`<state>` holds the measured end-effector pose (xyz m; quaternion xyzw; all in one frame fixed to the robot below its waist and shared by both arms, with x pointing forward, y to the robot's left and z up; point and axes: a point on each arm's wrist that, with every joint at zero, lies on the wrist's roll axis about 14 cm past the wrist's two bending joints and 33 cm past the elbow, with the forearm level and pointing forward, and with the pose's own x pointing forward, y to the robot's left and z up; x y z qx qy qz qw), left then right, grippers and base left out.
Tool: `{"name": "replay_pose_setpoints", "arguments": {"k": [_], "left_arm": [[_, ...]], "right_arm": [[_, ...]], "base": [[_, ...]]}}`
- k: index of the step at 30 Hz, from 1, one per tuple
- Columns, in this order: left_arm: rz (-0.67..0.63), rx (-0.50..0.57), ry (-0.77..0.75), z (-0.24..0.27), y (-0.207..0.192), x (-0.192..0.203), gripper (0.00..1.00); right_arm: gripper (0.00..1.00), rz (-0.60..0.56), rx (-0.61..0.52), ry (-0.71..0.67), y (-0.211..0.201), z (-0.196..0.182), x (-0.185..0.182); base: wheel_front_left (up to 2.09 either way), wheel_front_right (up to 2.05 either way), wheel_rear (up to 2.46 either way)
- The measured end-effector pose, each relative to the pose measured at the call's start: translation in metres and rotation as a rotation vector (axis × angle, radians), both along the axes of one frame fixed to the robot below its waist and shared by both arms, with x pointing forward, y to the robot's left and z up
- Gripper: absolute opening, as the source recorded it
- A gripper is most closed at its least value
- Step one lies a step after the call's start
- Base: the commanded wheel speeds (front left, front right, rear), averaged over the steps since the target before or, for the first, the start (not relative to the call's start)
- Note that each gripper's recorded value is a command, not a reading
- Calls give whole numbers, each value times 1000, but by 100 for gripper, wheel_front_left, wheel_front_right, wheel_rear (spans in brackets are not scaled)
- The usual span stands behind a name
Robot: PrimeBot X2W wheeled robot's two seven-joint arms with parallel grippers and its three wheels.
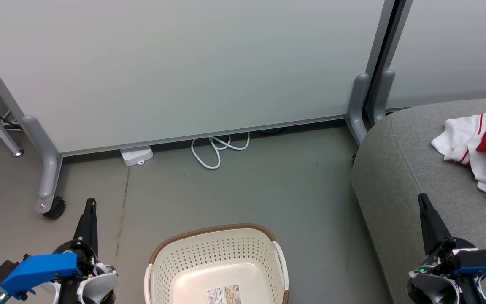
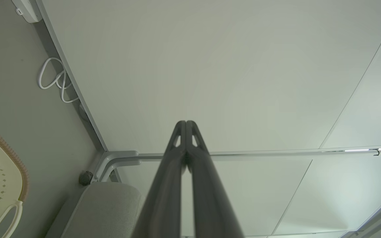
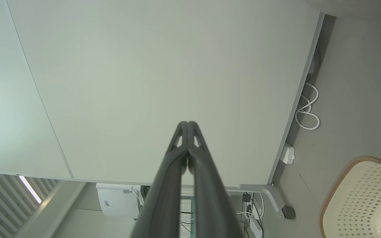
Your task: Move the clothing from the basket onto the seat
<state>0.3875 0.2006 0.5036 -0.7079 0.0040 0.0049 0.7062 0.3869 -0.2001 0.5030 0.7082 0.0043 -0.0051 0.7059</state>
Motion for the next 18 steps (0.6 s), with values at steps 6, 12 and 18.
{"name": "replay_pose_setpoints", "arguments": {"k": [6, 12, 18], "left_arm": [[0, 0, -1, 0, 0, 0, 0], [0, 0, -1, 0, 0, 0, 0], [-1, 0, -1, 0, 0, 0, 0]], "right_arm": [[0, 0, 0, 0, 0, 0, 0], [0, 0, 0, -1, 0, 0, 0], [0, 0, 0, 0, 0, 0, 0]], "base": [[0, 0, 0], [0, 0, 0], [0, 0, 0]]}}
